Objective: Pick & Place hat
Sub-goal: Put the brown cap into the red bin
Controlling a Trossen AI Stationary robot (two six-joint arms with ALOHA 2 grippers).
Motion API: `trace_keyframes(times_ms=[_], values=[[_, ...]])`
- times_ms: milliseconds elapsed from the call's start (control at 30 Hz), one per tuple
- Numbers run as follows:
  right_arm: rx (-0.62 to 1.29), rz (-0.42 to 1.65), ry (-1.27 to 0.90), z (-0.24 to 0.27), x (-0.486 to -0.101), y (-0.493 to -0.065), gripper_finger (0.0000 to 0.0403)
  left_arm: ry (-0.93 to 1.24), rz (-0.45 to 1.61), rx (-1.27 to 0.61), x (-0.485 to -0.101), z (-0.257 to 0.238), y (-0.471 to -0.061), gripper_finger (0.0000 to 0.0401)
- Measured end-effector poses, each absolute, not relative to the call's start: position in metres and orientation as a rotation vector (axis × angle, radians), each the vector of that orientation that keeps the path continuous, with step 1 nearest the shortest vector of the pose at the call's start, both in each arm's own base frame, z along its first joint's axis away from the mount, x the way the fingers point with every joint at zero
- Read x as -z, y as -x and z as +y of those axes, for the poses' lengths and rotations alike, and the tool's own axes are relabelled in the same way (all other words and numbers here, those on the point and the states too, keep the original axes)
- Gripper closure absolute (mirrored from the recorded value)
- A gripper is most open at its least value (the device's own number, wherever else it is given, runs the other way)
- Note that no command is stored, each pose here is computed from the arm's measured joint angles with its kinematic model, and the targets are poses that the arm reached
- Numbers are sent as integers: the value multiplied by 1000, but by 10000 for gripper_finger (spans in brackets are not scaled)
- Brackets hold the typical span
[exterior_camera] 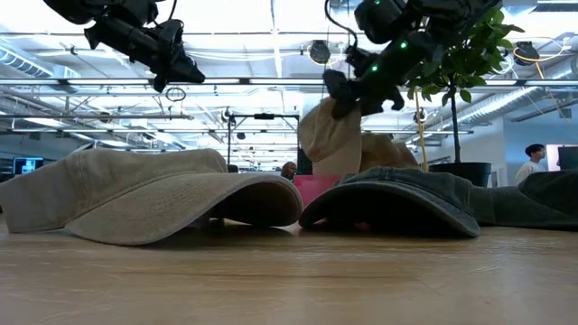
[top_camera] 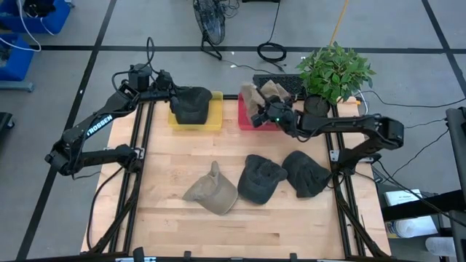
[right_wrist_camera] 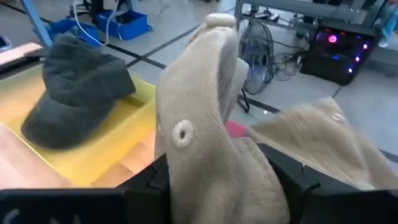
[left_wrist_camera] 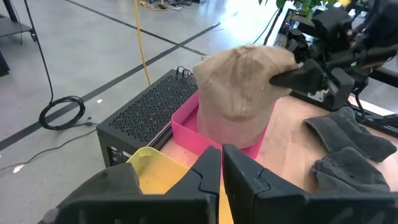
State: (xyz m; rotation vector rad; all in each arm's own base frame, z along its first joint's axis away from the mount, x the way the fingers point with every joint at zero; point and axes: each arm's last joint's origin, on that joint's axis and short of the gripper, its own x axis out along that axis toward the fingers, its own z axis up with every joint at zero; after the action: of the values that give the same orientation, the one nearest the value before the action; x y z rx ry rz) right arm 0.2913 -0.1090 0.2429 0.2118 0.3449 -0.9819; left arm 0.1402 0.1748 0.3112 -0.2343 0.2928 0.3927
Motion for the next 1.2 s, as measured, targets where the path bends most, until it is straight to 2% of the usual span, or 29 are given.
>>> trace_keyframes(times_ms=[133,467,600,733,867,1067,1200], values=[[1013,414,-263,-110,-243,-278,248,232,291,-393,-312,175,-140,396],[828,488,-453,-116,-237,-274,248,217,251,-398,-316,176,-141,384],[891,492,-480,-121,-238,-266,255,221,252,-398,-316,176,-141,397],[912,478,-500,-126,-243,-259,269,238,249,-400,-315,176,-141,384],[751,495,-572,-129,-248,-255,281,242,250,-396,-315,176,-142,377],[834,452,-567,-129,-260,-242,295,239,255,-388,-315,175,-143,397],[818,435,-566,-124,-271,-233,298,244,256,-389,-315,174,-143,386]])
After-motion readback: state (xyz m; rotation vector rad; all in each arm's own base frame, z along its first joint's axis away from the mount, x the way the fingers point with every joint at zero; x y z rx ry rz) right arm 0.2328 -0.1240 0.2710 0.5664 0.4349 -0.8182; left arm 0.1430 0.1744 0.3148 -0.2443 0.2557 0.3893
